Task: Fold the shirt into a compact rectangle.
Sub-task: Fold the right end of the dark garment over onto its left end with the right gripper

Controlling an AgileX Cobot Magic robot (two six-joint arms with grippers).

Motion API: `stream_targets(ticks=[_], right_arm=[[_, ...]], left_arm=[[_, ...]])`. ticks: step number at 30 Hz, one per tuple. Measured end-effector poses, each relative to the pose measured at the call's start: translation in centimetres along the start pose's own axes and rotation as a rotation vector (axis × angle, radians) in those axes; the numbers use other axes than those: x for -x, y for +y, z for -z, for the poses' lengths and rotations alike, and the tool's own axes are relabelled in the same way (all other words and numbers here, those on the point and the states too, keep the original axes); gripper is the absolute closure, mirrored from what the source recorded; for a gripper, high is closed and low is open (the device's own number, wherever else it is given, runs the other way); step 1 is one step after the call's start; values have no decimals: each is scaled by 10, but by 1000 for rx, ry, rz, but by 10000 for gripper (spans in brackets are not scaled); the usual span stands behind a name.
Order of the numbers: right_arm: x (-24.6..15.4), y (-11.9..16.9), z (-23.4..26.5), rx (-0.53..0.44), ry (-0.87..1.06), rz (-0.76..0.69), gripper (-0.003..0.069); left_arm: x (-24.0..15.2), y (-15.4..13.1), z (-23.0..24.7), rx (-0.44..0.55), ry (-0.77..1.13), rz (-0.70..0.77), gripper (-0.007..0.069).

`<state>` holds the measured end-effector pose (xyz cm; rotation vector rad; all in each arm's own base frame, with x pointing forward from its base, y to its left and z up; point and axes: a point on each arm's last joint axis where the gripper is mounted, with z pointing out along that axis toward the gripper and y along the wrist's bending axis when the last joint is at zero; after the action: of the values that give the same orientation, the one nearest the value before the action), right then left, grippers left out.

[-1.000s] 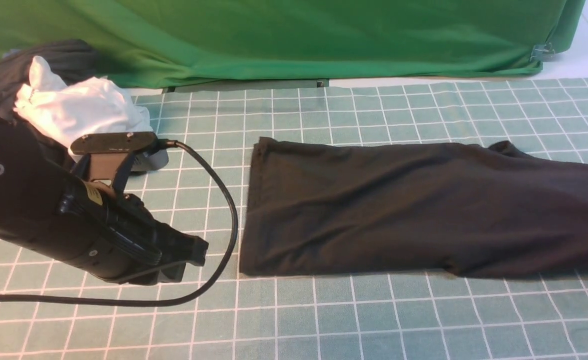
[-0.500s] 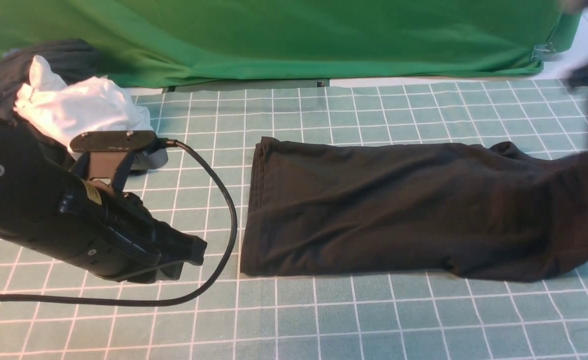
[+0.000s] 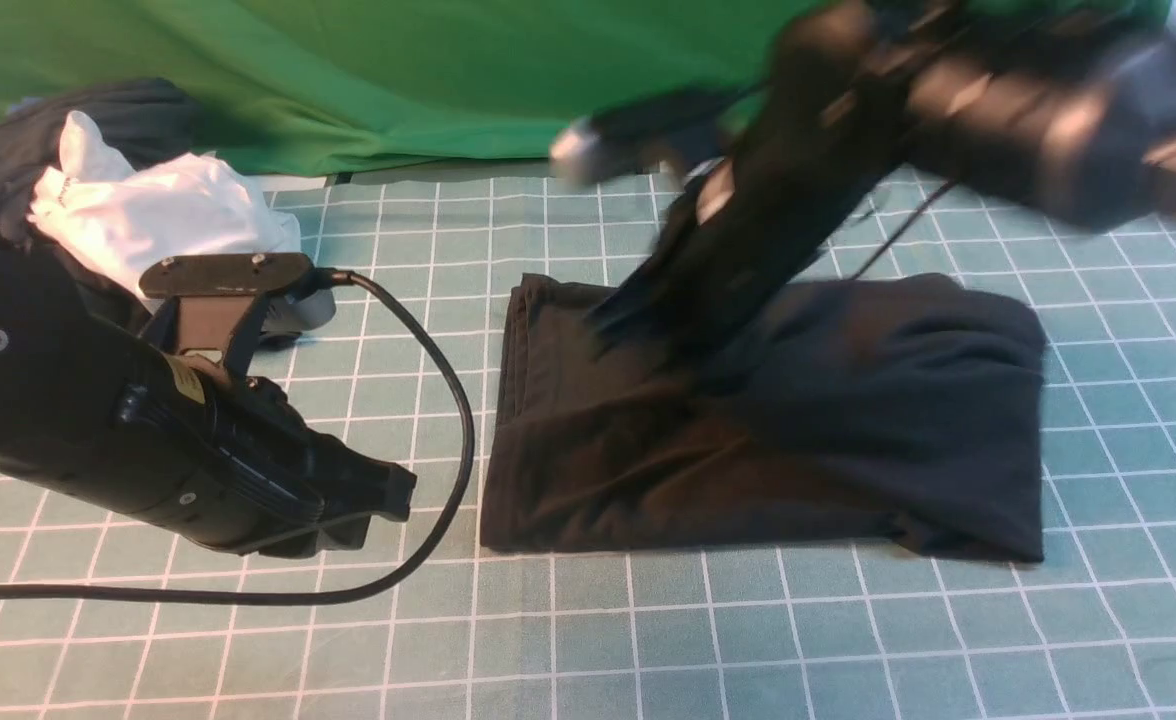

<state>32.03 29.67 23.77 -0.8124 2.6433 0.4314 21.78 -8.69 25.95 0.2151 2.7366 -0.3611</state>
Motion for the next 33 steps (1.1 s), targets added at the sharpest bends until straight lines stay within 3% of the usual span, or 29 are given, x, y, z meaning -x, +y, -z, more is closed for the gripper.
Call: stream_targets(ticks=[5, 11, 14, 16, 17, 18, 19, 21, 26, 29, 30, 33], right_arm=[[-6, 26, -41, 23, 58, 14, 636], [3, 44, -50, 44, 34, 11, 615], [8, 48, -46, 60, 11, -31, 514], [8, 49, -45, 75, 12, -49, 371], [8, 50, -45, 77, 16, -51, 340], [7, 51, -43, 84, 38, -42, 192], [7, 51, -42, 84, 45, -33, 179], [7, 53, -28, 88, 86, 32, 74], [17, 58, 22, 66, 59, 140, 78], [24, 55, 84, -29, -60, 217, 171], [25, 55, 84, -29, -62, 217, 177], [20, 39, 127, -174, -105, 264, 321]], left_arm=[[0, 0, 0, 0, 0, 0, 615], [0, 0, 0, 0, -1, 0, 615], [0, 0, 0, -1, -1, 1, 615], [0, 0, 0, -3, -1, 3, 615], [0, 0, 0, -3, -1, 3, 615], [0, -1, 0, -6, -1, 6, 615], [0, -1, 0, -6, -1, 6, 615], [0, -1, 0, -6, -2, 6, 615], [2, -1, 1, -8, -18, 30, 615], [16, -5, 9, -20, -63, 34, 615], [17, -5, 9, -20, -64, 35, 615], [43, -15, 23, -52, -115, 42, 614]])
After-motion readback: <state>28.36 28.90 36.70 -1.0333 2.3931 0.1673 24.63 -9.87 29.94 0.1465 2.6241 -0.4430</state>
